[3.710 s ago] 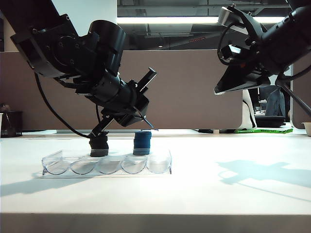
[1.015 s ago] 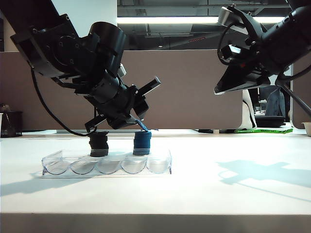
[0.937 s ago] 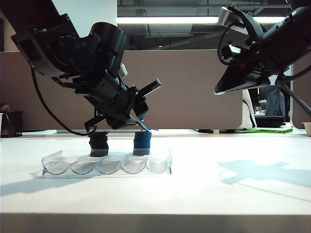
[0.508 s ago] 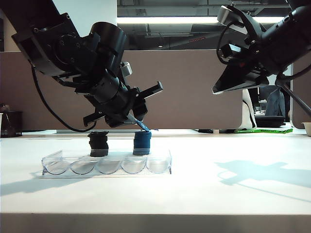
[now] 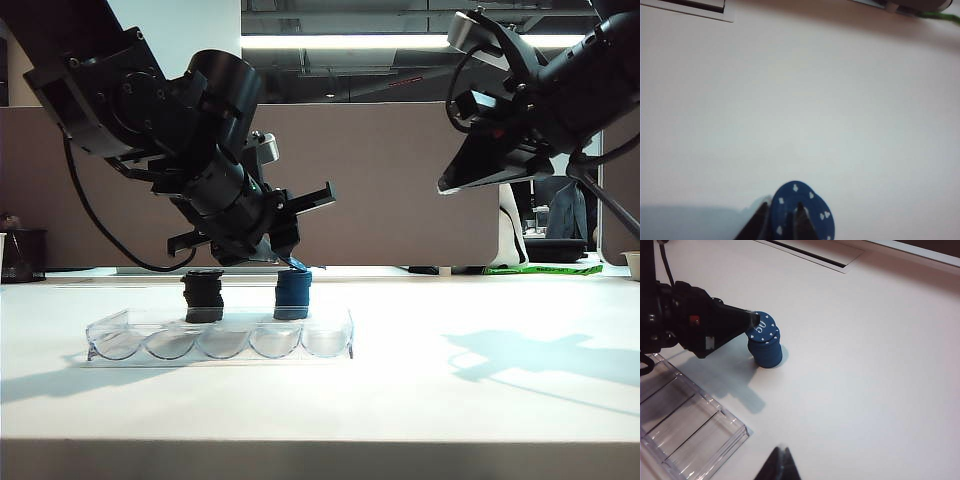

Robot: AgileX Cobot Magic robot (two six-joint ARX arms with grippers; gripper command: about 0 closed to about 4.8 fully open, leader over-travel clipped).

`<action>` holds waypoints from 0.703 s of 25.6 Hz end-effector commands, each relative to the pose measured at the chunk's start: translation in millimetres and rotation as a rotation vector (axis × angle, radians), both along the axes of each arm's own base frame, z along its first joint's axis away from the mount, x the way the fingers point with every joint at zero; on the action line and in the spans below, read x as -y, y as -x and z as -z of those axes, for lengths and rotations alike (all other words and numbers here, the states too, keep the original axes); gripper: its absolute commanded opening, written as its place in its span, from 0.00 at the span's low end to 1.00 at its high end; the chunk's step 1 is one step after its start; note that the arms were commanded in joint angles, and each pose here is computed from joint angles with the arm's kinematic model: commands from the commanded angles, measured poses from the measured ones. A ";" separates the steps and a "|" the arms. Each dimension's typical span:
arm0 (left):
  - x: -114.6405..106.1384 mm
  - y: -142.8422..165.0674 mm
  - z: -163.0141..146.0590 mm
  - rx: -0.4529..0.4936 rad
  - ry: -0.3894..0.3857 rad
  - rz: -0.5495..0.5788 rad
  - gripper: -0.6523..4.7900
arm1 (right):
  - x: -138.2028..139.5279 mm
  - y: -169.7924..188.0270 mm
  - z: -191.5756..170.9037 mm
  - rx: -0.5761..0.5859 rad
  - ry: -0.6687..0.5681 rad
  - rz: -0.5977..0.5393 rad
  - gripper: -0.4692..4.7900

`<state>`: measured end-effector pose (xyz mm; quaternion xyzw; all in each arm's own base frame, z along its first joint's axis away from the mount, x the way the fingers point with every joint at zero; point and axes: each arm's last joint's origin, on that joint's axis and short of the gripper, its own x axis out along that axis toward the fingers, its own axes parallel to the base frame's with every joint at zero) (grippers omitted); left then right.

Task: Pick up the chip in the box and place it on the pile of chips with the same color.

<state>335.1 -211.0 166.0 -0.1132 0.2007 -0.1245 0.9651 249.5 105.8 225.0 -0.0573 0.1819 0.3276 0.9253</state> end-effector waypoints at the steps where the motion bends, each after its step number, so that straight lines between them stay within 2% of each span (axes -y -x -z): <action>1: 0.1 -0.6 -1.6 0.017 -0.039 0.017 0.24 | -0.8 -0.7 -3.8 0.026 -0.009 -0.006 0.08; 4: 0.1 -0.5 -1.3 0.017 -0.049 0.021 0.24 | -0.9 -0.9 -4.6 0.033 -0.011 -0.006 0.08; 8: -0.1 -0.1 -0.3 0.027 -0.119 0.048 0.24 | -1.0 -1.1 -5.0 0.038 -0.013 -0.005 0.08; 14: -0.5 0.5 1.4 0.022 -0.164 0.062 0.24 | -0.9 -1.1 -5.0 0.038 -0.013 -0.005 0.08; 18: -1.3 1.7 4.6 0.005 -0.223 0.083 0.24 | -0.9 -1.1 -5.0 0.038 -0.013 -0.005 0.08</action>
